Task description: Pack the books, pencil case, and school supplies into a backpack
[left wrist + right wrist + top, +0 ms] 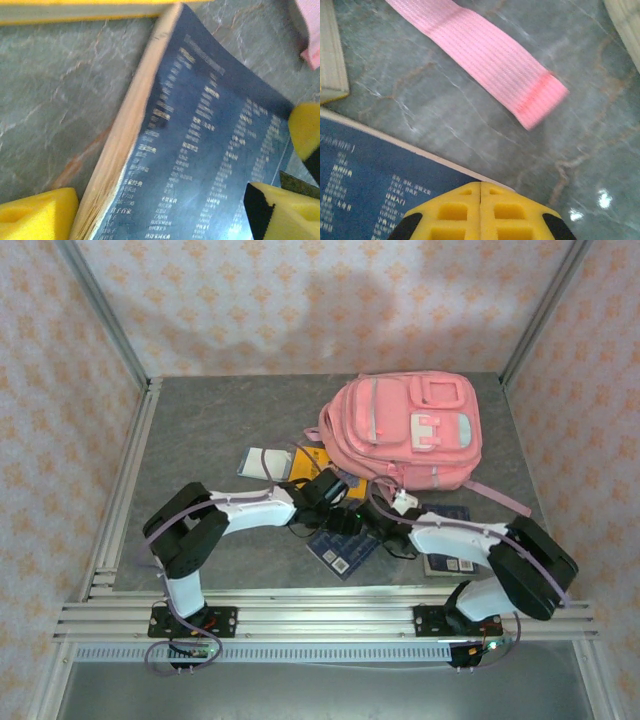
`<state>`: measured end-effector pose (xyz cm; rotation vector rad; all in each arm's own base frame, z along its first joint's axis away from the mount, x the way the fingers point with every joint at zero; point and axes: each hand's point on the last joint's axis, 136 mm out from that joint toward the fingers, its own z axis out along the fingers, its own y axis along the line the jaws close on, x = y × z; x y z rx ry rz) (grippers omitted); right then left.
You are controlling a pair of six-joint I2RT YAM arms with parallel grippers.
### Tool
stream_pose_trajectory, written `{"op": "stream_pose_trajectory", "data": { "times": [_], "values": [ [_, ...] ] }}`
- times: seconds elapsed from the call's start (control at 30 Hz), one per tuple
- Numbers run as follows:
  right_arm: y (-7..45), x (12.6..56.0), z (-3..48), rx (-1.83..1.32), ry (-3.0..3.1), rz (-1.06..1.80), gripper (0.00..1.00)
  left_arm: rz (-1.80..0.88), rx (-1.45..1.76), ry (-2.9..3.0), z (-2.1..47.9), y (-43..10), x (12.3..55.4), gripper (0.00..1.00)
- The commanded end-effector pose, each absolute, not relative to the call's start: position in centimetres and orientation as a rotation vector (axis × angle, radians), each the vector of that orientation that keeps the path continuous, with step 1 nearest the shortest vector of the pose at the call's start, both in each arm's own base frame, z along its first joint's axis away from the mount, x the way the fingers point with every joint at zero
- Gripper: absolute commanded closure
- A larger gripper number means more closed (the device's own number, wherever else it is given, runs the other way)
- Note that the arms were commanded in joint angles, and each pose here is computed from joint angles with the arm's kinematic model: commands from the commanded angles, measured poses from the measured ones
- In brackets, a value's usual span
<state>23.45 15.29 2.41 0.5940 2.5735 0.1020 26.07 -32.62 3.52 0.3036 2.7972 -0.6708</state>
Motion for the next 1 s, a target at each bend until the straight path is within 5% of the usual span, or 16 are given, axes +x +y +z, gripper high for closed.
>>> {"op": "stream_pose_trajectory", "data": {
  "times": [0.0,0.23,0.47,0.87,0.97],
  "values": [
    [16.8,24.9,2.1,0.504,2.598,0.107,1.0,-0.65,0.283,2.869,3.1,-31.4,23.9,0.13],
    [18.3,27.0,4.6,0.511,2.56,0.279,1.0,-0.464,0.216,2.855,2.9,-28.7,24.5,0.13],
    [15.2,24.9,7.4,0.592,2.493,0.316,0.74,-0.369,0.127,2.88,1.6,-27.5,24.7,0.15],
    [16.7,20.7,2.1,0.647,2.624,0.596,0.71,-0.452,0.077,2.884,1.0,-26.8,24.6,0.3],
    [17.7,20.5,1.0,0.635,2.664,0.634,0.7,-0.502,0.062,2.898,0.5,-26.9,24.2,0.42]
  ]
}}
